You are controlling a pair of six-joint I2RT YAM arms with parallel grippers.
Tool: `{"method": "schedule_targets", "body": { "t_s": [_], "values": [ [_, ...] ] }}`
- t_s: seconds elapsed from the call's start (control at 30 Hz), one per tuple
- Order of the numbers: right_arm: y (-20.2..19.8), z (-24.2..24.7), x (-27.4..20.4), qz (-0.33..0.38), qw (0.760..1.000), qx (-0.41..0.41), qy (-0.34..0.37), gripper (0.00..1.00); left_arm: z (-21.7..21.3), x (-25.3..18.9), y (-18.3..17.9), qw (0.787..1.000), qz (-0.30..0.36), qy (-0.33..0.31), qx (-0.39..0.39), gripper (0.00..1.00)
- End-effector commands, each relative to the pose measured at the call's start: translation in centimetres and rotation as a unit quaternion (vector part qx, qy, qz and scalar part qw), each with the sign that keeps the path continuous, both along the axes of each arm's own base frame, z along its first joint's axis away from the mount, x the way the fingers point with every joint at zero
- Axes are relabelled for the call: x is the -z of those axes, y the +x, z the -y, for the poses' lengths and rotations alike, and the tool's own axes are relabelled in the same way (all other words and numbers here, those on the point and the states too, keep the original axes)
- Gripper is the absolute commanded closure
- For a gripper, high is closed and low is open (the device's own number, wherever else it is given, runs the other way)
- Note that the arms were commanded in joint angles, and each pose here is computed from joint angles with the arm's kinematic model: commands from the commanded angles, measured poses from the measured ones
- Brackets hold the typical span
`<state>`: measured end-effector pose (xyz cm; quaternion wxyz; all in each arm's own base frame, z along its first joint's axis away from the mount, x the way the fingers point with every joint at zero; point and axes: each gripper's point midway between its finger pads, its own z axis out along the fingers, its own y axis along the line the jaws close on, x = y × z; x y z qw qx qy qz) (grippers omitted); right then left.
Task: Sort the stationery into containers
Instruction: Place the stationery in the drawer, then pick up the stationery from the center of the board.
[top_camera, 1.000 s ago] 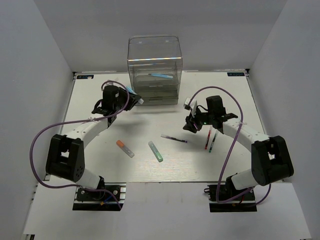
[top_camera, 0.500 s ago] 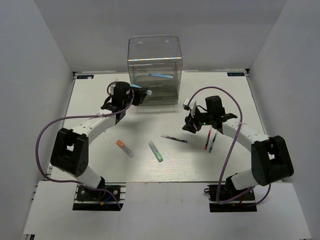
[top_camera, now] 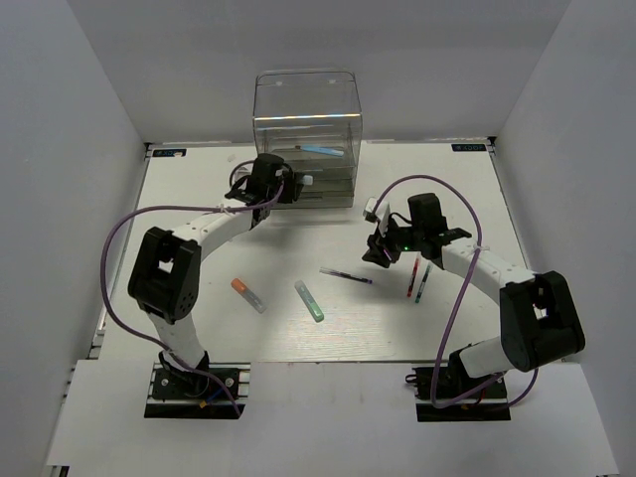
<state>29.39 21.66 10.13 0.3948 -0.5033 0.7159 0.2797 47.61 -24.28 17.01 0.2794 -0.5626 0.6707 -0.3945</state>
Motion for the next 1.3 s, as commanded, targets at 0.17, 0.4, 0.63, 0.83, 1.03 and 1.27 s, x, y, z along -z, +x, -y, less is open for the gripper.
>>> {"method": "schedule_targets", "body": {
  "t_s": [0.17,0.4,0.63,0.83,1.03,1.27],
  "values": [
    [0.3,-0.4,-1.5,0.024,1.000,-0.001,0.017,0.48,-0.1,-2.8,1.8,0.999,-0.011,0.008,-0.032,0.81],
    [0.3,-0.3,-1.5,0.024,1.000,-0.001,0.017,0.48,-0.1,-2.1,1.4,0.999,-0.022,0.011,-0.028,0.66],
    [0.2,-0.5,-1.5,0.023,1.000,-0.005,0.017,0.48,0.3,-2.0,0.8,0.999,-0.028,0.007,-0.022,0.52],
    [0.2,-0.5,-1.7,0.024,1.000,-0.005,0.018,0.48,0.1,-1.6,0.5,0.999,-0.032,0.009,-0.022,0.49],
    [-0.1,-0.8,-1.9,0.023,0.999,-0.019,0.024,0.48,0.6,-2.6,-0.1,1.000,-0.013,0.007,0.004,0.55],
    [-1.6,-3.3,-1.8,0.031,0.996,-0.081,0.005,0.59,1.0,-0.4,-6.9,0.975,0.001,0.088,0.205,0.61]
  ]
}}
